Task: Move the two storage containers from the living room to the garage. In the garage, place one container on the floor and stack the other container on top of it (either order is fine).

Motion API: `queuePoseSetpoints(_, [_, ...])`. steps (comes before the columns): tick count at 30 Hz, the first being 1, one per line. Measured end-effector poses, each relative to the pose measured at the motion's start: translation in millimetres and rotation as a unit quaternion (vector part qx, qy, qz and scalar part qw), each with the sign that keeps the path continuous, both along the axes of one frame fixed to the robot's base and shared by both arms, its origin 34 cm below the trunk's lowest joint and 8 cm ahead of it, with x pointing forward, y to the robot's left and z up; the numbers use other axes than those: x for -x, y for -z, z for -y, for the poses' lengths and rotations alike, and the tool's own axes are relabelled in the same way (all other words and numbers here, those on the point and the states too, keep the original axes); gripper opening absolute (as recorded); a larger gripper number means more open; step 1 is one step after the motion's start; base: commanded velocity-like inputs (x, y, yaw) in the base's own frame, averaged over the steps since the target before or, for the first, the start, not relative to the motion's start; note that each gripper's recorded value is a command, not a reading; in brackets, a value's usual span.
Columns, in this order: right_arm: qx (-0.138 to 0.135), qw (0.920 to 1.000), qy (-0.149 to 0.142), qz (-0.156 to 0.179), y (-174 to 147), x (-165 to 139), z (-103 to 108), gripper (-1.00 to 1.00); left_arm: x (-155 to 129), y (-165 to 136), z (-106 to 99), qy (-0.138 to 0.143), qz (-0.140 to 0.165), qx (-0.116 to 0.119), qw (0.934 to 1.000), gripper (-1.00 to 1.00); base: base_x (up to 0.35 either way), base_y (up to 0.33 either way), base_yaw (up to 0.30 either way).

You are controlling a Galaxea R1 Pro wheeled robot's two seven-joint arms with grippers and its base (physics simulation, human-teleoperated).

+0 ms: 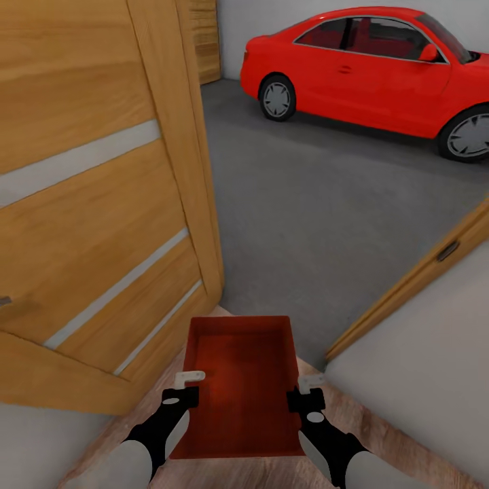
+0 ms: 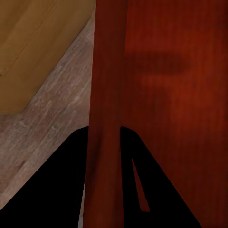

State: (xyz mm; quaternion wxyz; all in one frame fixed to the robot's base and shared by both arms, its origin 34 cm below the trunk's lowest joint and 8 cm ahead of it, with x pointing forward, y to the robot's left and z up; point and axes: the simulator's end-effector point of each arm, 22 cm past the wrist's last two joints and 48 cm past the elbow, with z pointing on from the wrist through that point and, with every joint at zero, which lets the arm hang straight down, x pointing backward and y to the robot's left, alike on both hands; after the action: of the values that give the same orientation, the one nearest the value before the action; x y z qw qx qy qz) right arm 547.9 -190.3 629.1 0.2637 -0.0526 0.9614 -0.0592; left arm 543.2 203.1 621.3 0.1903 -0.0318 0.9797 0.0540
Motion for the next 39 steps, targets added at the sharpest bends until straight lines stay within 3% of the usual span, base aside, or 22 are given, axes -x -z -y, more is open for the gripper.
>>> queuePoseSetpoints(6, [0.001, 1.0, -0.001, 0.001, -0.3, -0.8, 0.1, -1.0, -0.2, 0.2, 0.1, -0.001, 0.001, 0.001, 1.0, -1.0, 0.145, 0.165, -0.085])
queuePoseSetpoints(33, [0.001, 1.0, -0.002, 0.001, -0.4, -1.3, 0.1, -1.0, -0.3, 0.2, 0.0, -0.002, 0.002, 0.001, 1.0, -1.0, 0.003, 0.003, -0.25])
queuePoseSetpoints(39, [-0.001, 1.0, 0.0, 0.0, 0.3, 0.2, 0.2, -1.0, 0.2, 0.0, 0.2, -0.001, -0.001, -0.001, 1.0, -1.0, 0.14, 0.219, -0.028])
